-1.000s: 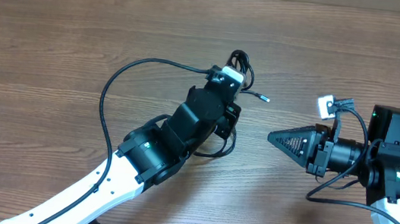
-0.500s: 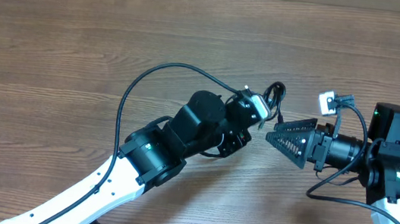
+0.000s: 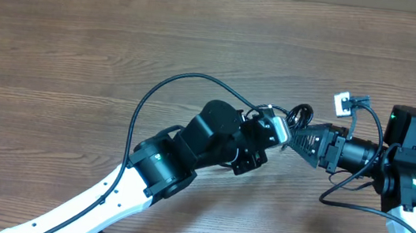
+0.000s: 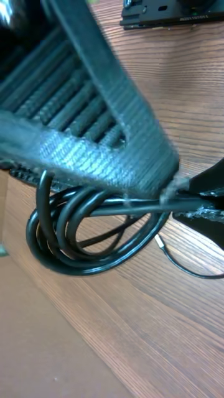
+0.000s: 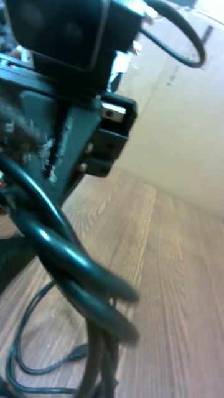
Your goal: Untangle cables
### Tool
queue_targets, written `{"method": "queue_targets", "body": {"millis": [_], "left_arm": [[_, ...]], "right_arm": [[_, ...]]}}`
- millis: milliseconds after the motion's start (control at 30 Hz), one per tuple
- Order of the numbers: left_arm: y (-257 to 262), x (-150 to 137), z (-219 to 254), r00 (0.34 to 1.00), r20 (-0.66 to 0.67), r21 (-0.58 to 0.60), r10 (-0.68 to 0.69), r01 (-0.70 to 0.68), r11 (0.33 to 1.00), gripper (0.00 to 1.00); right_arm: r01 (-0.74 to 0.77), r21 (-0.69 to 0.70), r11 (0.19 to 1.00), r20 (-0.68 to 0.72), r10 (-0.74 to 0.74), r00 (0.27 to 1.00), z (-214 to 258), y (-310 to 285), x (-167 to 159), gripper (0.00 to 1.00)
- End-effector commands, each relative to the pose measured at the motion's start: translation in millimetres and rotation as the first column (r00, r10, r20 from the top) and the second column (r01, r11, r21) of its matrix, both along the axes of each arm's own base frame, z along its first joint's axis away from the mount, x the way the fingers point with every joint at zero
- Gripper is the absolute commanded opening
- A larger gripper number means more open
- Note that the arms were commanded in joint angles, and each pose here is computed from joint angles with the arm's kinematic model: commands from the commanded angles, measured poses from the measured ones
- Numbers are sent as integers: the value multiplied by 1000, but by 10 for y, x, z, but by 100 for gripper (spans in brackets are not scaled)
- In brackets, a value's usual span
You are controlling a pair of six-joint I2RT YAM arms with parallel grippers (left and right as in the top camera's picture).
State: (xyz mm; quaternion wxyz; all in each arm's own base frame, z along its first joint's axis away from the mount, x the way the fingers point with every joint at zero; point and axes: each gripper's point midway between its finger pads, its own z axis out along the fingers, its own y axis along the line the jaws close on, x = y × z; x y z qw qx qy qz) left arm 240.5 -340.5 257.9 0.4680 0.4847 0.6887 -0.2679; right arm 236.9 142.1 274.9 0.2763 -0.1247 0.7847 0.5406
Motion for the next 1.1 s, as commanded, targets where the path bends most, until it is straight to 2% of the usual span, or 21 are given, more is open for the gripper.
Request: {"method": "queue_targets", "body": {"millis": [0, 233, 367, 533, 733, 900, 1067], "left_arm": [[-101, -76, 128, 998, 32, -27, -50, 51, 998, 4], [-100, -72, 128, 998, 33, -26, -47, 48, 999, 4], [-42, 40, 115, 999, 27, -21, 32, -31, 999, 4], [136, 301, 100, 969, -18, -31, 248, -248, 968, 4], [435, 607, 105, 852, -135, -84, 505, -518, 851, 4], [518, 687, 105, 810, -217, -113, 545, -575, 810, 4], [529, 697, 108, 806, -217, -114, 551, -581, 806, 4]], "right_arm": [[-9, 2, 1000, 14, 9, 1000, 30, 18, -15, 29], [-9, 2, 1000, 13, 9, 1000, 30, 18, -15, 4], [-9, 3, 1000, 10, 9, 1000, 27, 18, -19, 4], [-11, 3, 1000, -11, 11, 1000, 3, 20, -47, 4], [-34, -17, 999, 19, 34, 999, -35, 24, -98, 4], [-54, -34, 998, 39, 55, 998, -70, 28, -148, 4], [-61, -41, 997, 54, 63, 997, -78, 29, -160, 4]]}}
